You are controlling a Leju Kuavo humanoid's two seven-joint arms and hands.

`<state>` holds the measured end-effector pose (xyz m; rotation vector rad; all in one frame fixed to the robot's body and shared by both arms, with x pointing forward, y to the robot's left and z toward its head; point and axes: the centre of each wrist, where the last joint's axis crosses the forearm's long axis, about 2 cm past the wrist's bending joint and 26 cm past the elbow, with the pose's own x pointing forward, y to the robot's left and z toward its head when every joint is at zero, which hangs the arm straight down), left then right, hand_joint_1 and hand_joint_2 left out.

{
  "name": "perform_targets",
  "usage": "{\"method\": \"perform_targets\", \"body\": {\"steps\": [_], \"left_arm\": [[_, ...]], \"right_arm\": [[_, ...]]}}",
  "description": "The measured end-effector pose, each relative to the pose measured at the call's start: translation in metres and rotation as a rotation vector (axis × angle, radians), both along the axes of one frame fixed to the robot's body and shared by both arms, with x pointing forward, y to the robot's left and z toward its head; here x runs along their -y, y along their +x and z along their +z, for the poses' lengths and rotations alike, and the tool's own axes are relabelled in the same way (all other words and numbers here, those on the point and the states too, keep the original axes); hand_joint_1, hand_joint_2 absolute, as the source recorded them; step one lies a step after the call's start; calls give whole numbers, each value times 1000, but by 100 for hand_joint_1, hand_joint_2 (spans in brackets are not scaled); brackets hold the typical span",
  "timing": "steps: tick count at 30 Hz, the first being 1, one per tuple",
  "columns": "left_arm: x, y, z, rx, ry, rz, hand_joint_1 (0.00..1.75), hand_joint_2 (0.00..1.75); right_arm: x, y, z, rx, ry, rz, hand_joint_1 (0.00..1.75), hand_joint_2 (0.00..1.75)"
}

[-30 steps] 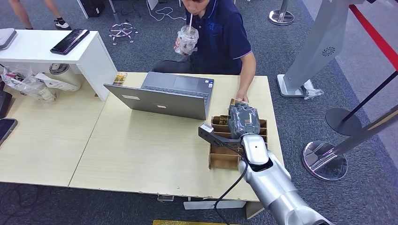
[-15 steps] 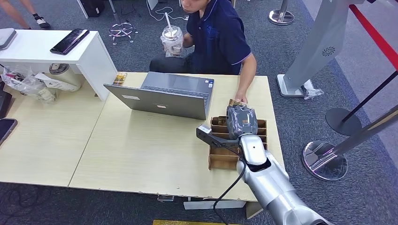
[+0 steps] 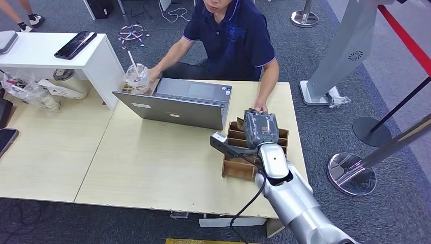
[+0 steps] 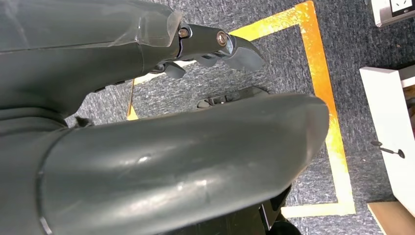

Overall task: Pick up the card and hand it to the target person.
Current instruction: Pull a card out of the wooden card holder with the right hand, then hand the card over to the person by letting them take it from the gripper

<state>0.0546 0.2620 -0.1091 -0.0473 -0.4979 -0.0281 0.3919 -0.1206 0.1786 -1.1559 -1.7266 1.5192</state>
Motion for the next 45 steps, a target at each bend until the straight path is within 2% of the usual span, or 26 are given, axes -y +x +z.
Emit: {"method": "perform_targets", "body": {"steps": [10,14,27,41,42,45], "left_arm": [[0,0,0,4,1,2,0,0],[0,0,0,8,0,2,0,0],[0,0,0,16,0,3,0,0],[0,1,0,18,-3,1,0,0],[0,1,0,18,-3,1,0,0],[0,1,0,18,-3,1,0,0]], "right_arm": [[-3,-7,56,214,100,6,165,175],[1,-7,67,239,125,-9,165,175],[13,3,64,219,114,-72,168,175],[21,15,53,150,104,-111,153,175],[21,16,52,146,105,-112,150,175],[21,16,51,138,106,-111,38,175]]}}
